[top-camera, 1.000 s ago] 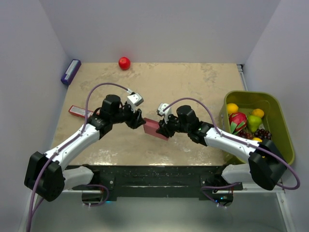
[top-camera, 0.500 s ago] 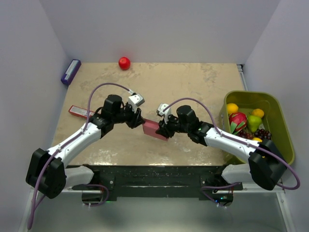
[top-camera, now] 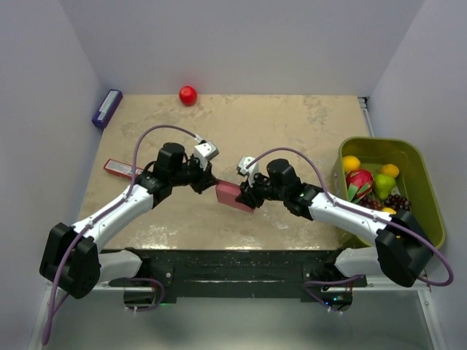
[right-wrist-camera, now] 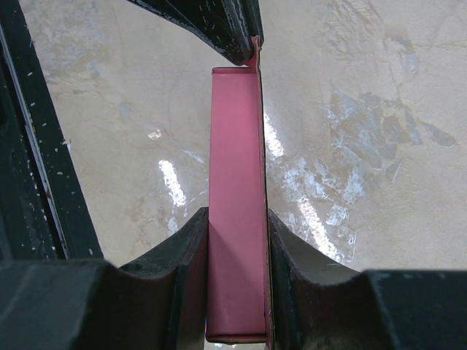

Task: Fold the paper box

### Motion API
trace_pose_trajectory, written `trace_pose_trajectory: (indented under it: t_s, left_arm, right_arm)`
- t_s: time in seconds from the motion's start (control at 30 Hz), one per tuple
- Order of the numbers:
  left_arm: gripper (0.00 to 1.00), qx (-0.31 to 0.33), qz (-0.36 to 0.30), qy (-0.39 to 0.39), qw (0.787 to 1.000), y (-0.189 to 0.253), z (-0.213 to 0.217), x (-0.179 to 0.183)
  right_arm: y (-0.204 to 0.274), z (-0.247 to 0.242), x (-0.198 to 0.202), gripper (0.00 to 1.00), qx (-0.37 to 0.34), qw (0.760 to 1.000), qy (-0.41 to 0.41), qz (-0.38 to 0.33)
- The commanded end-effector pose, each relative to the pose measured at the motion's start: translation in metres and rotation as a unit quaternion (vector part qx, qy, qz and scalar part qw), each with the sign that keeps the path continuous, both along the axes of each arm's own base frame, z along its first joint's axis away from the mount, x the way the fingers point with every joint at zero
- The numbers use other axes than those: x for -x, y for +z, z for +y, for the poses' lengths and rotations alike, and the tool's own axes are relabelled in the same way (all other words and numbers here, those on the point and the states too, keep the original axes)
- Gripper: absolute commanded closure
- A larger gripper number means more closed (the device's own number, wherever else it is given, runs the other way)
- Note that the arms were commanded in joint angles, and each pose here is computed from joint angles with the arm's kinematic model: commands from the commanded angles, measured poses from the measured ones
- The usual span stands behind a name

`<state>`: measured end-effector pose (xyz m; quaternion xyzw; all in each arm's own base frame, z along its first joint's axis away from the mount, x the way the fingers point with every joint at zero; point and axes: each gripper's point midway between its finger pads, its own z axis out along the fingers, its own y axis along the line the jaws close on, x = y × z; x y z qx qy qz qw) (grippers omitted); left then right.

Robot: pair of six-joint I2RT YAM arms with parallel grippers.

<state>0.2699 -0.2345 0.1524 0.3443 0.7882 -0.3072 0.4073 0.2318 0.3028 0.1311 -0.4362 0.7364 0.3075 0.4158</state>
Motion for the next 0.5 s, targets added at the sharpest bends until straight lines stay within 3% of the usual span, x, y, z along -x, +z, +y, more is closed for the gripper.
trace_pose_trajectory:
  t_s: [0.0,0.33,0.47]
  left_arm:
    - [0.97,0.024,-0.002,-0.003,1.0,0.015,-0.014,0.001]
    - [1.0,-0.002,0.03,0.111,0.993,0.001,-0.012,-0.003]
    - [1.0,0.033,0.038,0.127,0.991,-0.003,-0.021,0.002]
  right_arm:
    - [0.012,0.004,-0.01,0.82,-0.009,0.999,-0.006,-0.031]
    - [-0.005,0.002,-0.017,0.84,0.008,0.999,-0.029,-0.032]
    - [-0.012,-0.002,-0.024,0.84,0.017,0.998,-0.053,-0.04]
